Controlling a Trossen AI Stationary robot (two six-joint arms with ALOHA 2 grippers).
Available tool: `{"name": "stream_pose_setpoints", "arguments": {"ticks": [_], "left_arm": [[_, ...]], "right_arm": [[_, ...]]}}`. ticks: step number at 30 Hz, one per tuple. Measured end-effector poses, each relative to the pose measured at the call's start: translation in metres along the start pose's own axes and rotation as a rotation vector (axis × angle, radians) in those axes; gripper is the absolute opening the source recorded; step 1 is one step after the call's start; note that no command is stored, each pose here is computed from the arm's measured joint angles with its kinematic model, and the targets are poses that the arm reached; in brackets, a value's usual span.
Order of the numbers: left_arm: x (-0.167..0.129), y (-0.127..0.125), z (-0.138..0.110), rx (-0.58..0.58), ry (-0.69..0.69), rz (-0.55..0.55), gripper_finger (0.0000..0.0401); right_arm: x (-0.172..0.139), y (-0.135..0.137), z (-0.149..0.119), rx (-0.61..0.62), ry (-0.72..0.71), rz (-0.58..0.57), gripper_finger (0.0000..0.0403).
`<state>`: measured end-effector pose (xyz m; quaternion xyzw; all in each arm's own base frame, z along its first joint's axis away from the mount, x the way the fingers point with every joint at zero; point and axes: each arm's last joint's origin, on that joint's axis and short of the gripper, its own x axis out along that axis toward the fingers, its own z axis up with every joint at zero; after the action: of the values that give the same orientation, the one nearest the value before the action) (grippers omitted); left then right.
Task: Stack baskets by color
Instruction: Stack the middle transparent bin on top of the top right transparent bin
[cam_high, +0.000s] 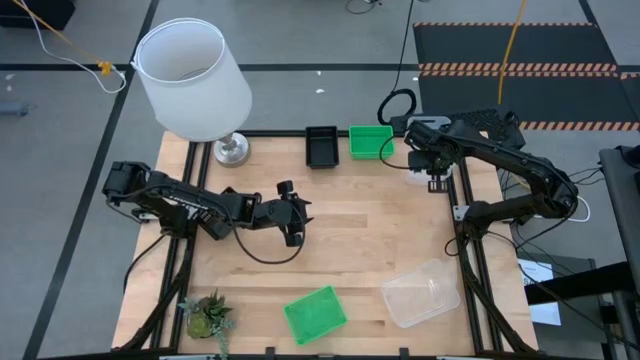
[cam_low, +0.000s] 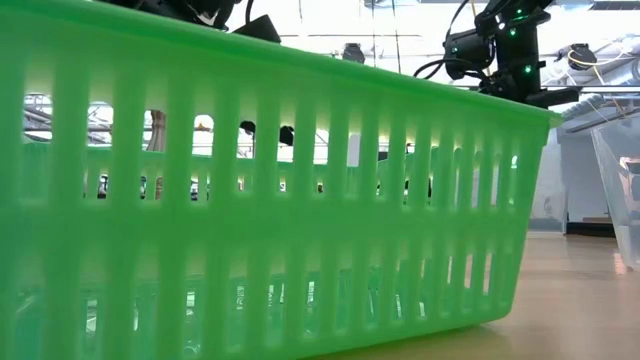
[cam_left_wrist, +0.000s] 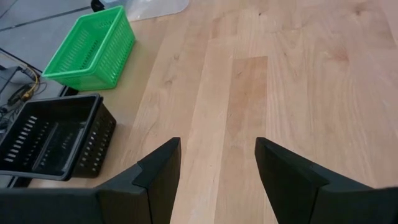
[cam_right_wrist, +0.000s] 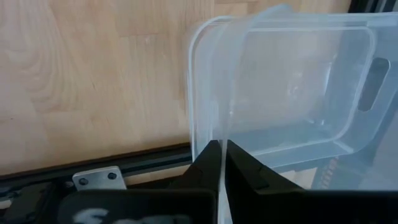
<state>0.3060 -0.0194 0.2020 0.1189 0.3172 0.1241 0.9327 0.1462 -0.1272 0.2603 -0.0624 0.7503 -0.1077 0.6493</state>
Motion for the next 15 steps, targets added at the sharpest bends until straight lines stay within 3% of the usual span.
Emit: {"name": "stream_pose_setpoints", "arguments": {"ticks": [9, 15], "left_arm": [[-0.0001, -0.0004, 0.0000, -0.008, 0.000, -0.002, 0.0207], [-0.0001, -0.0005, -0.0015, -0.016, 0.015, -0.003, 0.0207]], "right_arm": [[0.0000, -0.0002, 0.0001, 0.002, -0.001, -0.004, 0.0009], [0.0000, -0.0003, 0.0001, 0.029, 0.002, -0.007, 0.0049]]}}
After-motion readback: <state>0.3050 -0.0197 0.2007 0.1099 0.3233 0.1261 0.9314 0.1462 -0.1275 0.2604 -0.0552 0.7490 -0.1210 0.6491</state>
